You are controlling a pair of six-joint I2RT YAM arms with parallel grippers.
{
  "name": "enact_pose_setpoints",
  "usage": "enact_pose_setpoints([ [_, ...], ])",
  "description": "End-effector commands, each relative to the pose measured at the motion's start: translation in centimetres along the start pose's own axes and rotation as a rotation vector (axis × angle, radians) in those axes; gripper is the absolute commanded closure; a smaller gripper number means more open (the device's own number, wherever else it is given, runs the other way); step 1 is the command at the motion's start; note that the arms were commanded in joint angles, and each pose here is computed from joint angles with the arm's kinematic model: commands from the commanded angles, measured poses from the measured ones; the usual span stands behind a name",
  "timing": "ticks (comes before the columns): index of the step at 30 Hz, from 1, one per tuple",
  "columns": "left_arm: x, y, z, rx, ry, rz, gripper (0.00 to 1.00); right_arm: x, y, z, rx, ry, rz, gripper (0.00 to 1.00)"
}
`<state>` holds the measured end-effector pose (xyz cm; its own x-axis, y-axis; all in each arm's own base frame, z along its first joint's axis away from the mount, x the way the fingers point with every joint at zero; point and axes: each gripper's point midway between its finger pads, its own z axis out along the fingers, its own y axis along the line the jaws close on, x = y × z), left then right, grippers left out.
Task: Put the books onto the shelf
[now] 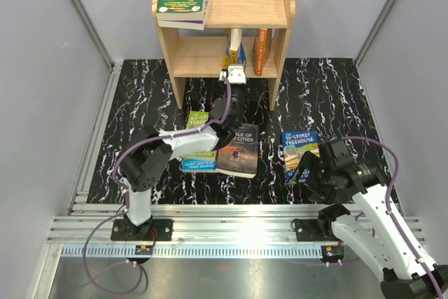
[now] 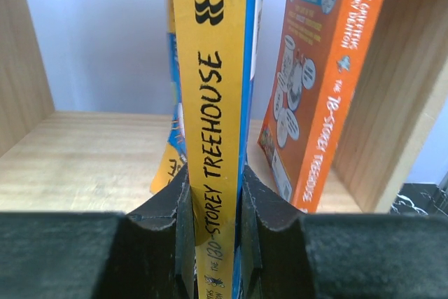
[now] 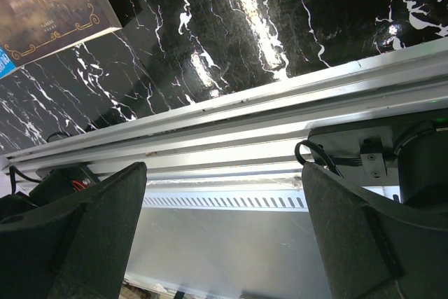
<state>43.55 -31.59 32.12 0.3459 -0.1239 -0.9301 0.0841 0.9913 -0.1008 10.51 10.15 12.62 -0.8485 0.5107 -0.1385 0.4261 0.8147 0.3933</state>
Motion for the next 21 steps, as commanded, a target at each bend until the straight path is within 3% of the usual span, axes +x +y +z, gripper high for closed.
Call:
enact_pose_setpoints([
  [1, -3.2, -0.9, 2.8, 0.031, -0.082, -0.119, 1.0, -0.1, -0.2, -0.2, 0.006, -0.018, 0.018, 0.0],
  [21, -2.2, -2.2, 10.5, 0.091, -0.081, -0.185, 1.0, -0.3, -0.1, 0.1, 0.006, -0.028, 0.017, 0.0],
])
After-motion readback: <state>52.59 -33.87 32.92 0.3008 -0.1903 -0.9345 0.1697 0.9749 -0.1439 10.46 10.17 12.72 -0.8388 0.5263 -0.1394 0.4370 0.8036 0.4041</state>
